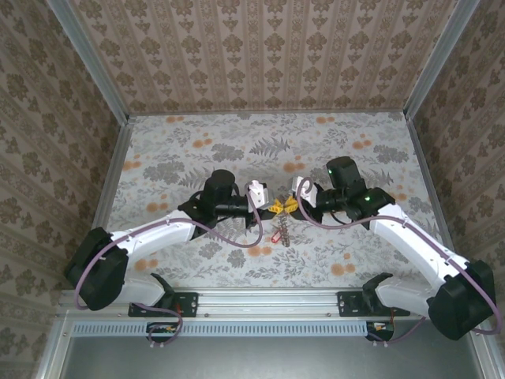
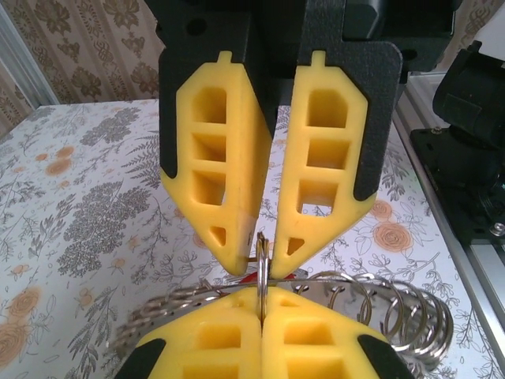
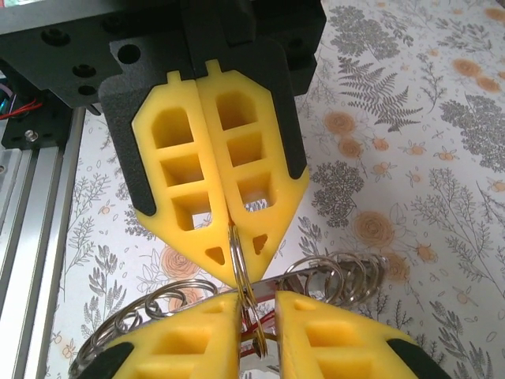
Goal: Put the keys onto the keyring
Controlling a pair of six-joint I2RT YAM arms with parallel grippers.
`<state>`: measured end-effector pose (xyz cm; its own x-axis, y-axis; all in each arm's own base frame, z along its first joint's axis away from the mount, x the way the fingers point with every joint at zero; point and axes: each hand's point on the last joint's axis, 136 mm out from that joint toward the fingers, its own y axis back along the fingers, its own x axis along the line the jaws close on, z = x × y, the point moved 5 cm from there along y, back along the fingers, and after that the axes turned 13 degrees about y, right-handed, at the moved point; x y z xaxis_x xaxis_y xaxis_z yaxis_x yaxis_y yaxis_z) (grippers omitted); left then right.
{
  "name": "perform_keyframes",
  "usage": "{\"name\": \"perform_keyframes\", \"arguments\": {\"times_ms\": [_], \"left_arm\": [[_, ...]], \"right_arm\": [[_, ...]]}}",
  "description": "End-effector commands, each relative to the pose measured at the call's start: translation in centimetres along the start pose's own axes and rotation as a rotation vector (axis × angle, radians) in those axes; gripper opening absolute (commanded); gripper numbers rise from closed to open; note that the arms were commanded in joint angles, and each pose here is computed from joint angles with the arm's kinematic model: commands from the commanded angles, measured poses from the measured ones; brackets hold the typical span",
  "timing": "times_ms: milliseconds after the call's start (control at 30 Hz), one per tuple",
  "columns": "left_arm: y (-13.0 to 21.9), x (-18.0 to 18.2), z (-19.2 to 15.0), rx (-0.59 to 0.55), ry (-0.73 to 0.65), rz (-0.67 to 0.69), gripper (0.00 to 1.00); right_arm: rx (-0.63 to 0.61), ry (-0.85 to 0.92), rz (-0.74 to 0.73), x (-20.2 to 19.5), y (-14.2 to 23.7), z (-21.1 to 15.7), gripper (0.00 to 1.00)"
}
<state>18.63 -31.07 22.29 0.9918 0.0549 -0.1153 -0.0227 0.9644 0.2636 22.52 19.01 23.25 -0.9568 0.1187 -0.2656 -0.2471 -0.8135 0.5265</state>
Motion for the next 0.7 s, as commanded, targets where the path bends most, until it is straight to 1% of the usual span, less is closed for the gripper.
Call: {"name": "perform_keyframes", "arguments": {"times_ms": [0,200,300,433,567,667], "left_arm": [[0.5,-0.5,2.0,-0.081,-0.04,-0.028,0.0],[0.5,-0.3,1.9,-0.072,-0.044,-0.019,0.0],[0.5,-0.3,1.8,-0.062,-0.043,-0.019,0.0],[0.4,-0.3,1.7,-0.061,-0.044,-0.022,0.0],[0.4,-0.3,1.9,-0.063,-0.045,-0.025,0.0],[0.3,-0.3,2.2,-0.068,-0.047,-0.029,0.0]], "right_arm": [[-0.02,-0.002,-0.016,0.3,0.5,0.1,0.21],[0.05,0.055,-0.062,0.6,1.6,-0.4,0.3],[0.065,0.075,-0.092,0.5,2.1,-0.2,0.3],[0.026,0.094,-0.107,0.3,2.4,0.6,0.28],[0.011,0.087,-0.103,-0.2,1.7,0.5,0.27],[-0.007,0.067,-0.069,-0.3,1.0,0.4,0.25]]}}
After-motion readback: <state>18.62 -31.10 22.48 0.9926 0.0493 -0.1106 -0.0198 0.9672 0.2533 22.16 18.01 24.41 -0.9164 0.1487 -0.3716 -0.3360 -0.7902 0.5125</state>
